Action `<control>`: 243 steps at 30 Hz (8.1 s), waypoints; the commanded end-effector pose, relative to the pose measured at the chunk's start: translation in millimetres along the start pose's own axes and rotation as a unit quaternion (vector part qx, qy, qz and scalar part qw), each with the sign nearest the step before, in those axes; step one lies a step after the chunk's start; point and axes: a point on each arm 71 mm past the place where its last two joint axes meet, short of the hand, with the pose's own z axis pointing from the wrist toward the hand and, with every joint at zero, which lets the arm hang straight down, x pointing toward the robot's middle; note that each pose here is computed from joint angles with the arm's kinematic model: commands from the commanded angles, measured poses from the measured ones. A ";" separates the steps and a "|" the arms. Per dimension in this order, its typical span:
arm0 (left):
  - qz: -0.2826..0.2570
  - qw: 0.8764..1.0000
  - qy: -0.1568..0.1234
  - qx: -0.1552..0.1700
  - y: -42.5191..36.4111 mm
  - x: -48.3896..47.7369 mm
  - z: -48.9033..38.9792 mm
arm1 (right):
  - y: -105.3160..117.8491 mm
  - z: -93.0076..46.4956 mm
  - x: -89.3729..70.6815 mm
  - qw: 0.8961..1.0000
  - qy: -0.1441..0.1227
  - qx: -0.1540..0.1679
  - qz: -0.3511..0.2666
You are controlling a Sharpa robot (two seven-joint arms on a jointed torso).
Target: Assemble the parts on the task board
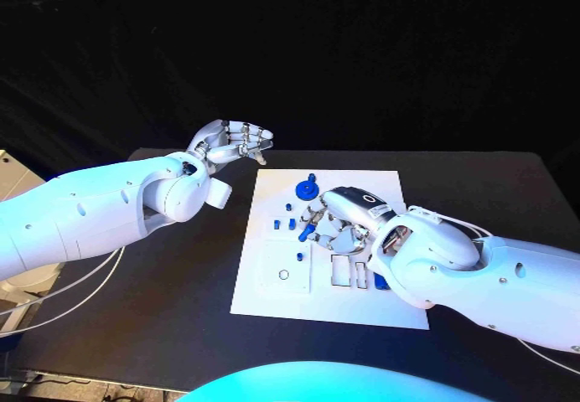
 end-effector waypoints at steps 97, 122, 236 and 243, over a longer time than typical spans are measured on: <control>-0.009 1.000 0.021 0.001 -0.1 8.6 3.0 | 25.1 10.5 68.0 0.997 0.046 -0.048 -0.038; -0.007 1.000 0.013 0.011 0.3 4.2 0.3 | -77.6 -73.6 -33.8 0.985 0.008 0.140 0.101; -0.011 1.000 0.011 0.004 5.0 0.6 -5.7 | -58.6 -73.1 37.8 0.942 0.136 0.270 0.145; -0.011 1.000 0.010 0.005 4.9 0.5 -5.6 | -58.8 -66.3 40.2 0.942 0.139 0.277 0.129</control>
